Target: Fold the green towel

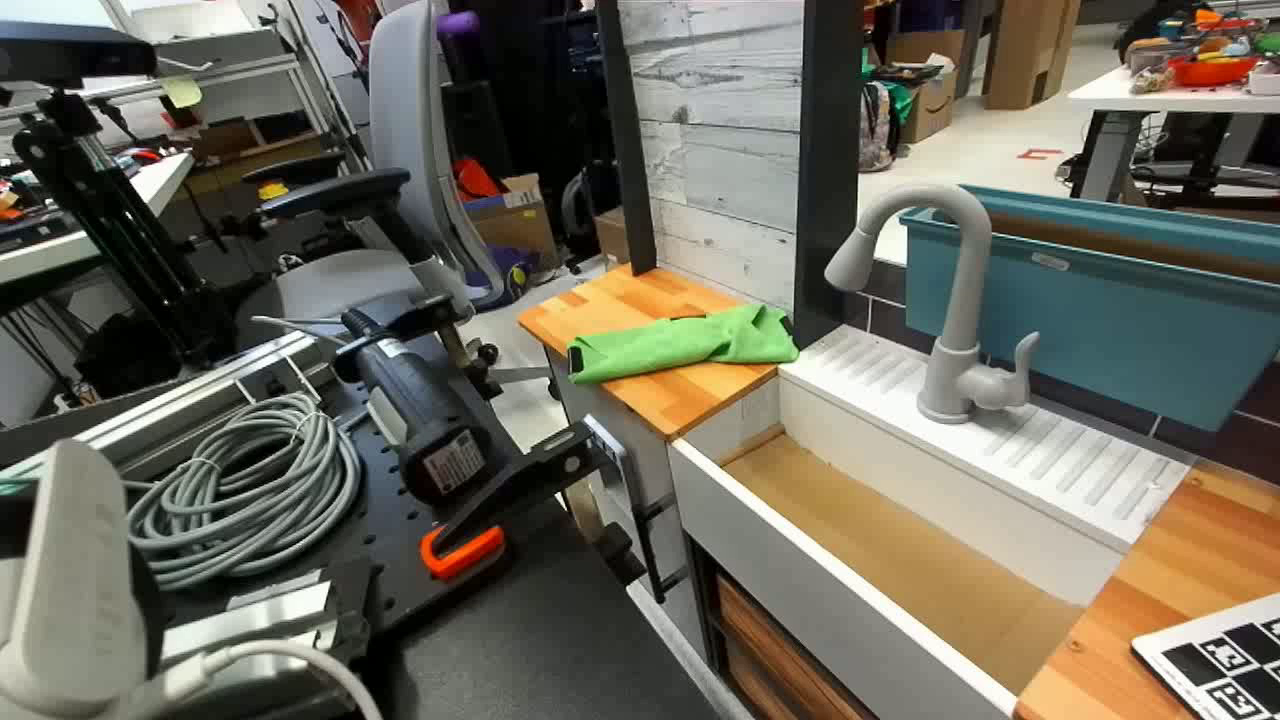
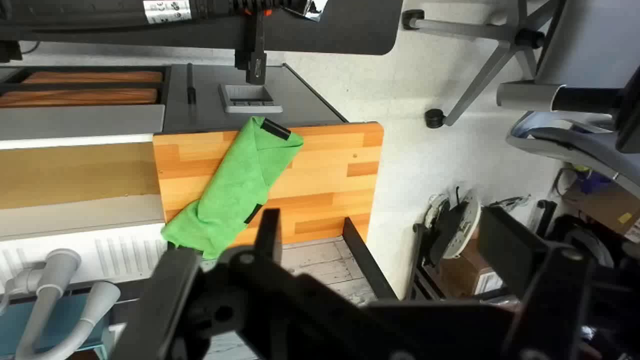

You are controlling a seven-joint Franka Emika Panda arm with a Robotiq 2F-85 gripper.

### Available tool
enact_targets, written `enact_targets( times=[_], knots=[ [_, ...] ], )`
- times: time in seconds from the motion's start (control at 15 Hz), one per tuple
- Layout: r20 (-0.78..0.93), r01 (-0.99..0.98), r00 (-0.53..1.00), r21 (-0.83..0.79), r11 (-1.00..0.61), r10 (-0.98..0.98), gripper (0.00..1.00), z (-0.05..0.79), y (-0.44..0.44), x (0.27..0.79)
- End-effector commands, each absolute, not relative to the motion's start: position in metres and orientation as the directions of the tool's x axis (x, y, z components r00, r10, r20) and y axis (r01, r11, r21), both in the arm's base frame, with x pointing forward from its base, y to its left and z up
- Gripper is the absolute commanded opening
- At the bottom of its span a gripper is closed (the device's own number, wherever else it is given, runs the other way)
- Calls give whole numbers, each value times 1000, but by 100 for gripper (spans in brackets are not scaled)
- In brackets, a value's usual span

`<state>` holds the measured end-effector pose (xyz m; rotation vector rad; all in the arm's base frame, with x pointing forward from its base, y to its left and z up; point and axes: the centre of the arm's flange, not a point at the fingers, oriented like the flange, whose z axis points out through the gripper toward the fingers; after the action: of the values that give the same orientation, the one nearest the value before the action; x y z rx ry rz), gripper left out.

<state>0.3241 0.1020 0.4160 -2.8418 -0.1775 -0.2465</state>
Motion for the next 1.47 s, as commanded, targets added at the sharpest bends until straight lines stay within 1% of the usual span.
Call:
enact_targets(
  times=[0.0, 0.27, 0.53, 0.8, 1.2, 1.4],
  knots=[
    [178, 144, 979, -267, -953, 97, 100, 413, 102, 323],
    [146, 149, 982, -209, -967, 120, 100, 388, 103, 353],
    [56, 141, 989, -172, -975, 133, 100, 348, 103, 387],
    [-29, 117, 992, -123, -985, 122, 100, 290, 100, 421],
    [-107, 119, 986, -67, -991, 126, 100, 205, 105, 467],
    [-118, 122, 985, -58, -991, 128, 100, 164, 116, 485]
  ],
)
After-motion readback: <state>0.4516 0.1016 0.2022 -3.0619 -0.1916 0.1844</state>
